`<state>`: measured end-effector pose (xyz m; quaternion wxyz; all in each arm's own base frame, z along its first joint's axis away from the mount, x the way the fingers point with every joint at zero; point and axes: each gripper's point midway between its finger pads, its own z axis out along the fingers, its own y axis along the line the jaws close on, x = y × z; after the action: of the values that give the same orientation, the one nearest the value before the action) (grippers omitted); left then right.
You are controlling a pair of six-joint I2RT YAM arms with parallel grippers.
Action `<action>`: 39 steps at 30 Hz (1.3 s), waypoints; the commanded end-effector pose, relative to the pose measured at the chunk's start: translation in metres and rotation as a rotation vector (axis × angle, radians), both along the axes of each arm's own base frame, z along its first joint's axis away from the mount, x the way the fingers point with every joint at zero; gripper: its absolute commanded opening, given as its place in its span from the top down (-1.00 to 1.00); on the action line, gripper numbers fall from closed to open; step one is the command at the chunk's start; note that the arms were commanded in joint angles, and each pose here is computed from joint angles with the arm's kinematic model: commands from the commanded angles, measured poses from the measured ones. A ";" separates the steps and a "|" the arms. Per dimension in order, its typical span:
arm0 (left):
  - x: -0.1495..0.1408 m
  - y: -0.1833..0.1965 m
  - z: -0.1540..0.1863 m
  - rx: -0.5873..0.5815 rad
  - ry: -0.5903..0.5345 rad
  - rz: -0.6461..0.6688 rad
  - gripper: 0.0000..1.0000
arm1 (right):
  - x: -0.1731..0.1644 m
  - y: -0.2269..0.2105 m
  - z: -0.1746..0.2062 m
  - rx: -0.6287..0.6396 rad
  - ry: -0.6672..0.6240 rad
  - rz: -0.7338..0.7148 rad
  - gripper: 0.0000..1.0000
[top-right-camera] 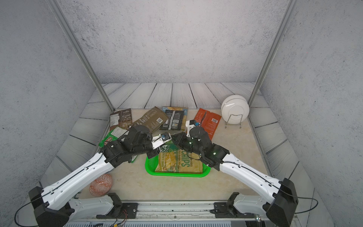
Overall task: Put the potato chips into the basket
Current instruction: Pick up the potato chip from the center of the board.
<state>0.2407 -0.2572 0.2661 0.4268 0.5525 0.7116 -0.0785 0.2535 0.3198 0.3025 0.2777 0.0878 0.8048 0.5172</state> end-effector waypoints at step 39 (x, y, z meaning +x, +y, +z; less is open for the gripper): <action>-0.014 0.033 0.044 -0.203 0.339 0.135 1.00 | -0.067 -0.091 -0.054 -0.526 -0.466 0.261 -0.51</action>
<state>0.2259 -0.2204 0.2981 0.3481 0.4471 0.8008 -0.1941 0.1944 0.2197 0.2498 0.4092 -0.1772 0.8392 0.3111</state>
